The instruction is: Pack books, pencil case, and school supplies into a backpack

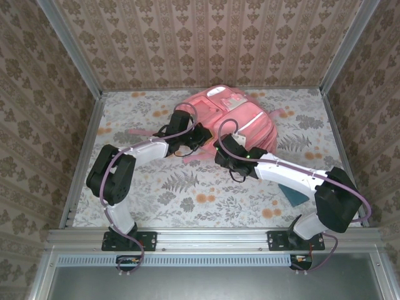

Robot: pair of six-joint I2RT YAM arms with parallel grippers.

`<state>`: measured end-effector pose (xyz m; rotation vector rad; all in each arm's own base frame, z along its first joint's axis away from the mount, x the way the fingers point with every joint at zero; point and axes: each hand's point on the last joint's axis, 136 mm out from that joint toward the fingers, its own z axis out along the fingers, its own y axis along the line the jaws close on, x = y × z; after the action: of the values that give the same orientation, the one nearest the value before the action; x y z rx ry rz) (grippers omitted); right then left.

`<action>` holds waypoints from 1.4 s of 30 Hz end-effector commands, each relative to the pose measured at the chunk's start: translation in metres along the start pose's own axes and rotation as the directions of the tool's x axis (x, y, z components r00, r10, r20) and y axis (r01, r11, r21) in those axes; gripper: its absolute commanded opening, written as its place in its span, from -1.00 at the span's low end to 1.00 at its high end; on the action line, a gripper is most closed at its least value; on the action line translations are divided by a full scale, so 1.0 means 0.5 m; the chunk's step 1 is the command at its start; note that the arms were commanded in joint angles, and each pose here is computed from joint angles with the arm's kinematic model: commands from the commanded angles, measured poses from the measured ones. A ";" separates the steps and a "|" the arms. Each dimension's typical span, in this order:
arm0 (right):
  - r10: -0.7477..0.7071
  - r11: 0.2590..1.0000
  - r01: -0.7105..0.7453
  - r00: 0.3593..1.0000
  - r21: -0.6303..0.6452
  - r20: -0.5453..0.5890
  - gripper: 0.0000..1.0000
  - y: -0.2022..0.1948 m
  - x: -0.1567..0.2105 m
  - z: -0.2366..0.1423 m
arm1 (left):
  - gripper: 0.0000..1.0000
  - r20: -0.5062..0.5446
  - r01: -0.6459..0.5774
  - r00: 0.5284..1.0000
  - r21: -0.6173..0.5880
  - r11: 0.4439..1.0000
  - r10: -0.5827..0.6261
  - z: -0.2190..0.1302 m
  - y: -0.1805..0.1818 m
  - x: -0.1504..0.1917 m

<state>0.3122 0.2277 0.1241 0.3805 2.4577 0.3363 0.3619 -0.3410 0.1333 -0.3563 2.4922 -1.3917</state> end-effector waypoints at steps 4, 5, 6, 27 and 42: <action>0.042 0.998 -0.045 0.997 0.041 0.072 -0.22 0.003 -0.037 0.020 | -1.00 -0.027 -0.090 0.995 0.196 0.976 0.097 -0.037 -0.148 0.019; 0.047 0.998 -0.050 0.996 0.043 0.077 -0.25 0.005 -0.040 0.022 | -1.00 -0.028 -0.092 0.995 0.198 0.976 0.099 -0.038 -0.150 0.021; 0.052 0.997 -0.056 0.995 0.048 0.083 -0.27 0.007 -0.043 0.024 | -1.00 -0.028 -0.093 0.995 0.199 0.976 0.101 -0.038 -0.152 0.022; -0.007 0.964 -0.048 0.978 0.261 0.208 -0.54 -0.057 -0.103 0.031 | -1.00 -0.029 -0.088 0.995 0.166 0.982 0.094 -0.032 -0.131 0.029; -0.139 0.954 0.110 0.986 0.277 0.090 -1.00 -0.105 -0.093 -0.050 | -1.00 0.018 -0.086 0.996 0.067 0.994 0.085 -0.037 -0.062 -0.003</action>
<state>0.3291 0.1871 0.1377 0.4065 2.4185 0.0391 0.3578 -0.3508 0.1507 -0.3208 2.4537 -1.4457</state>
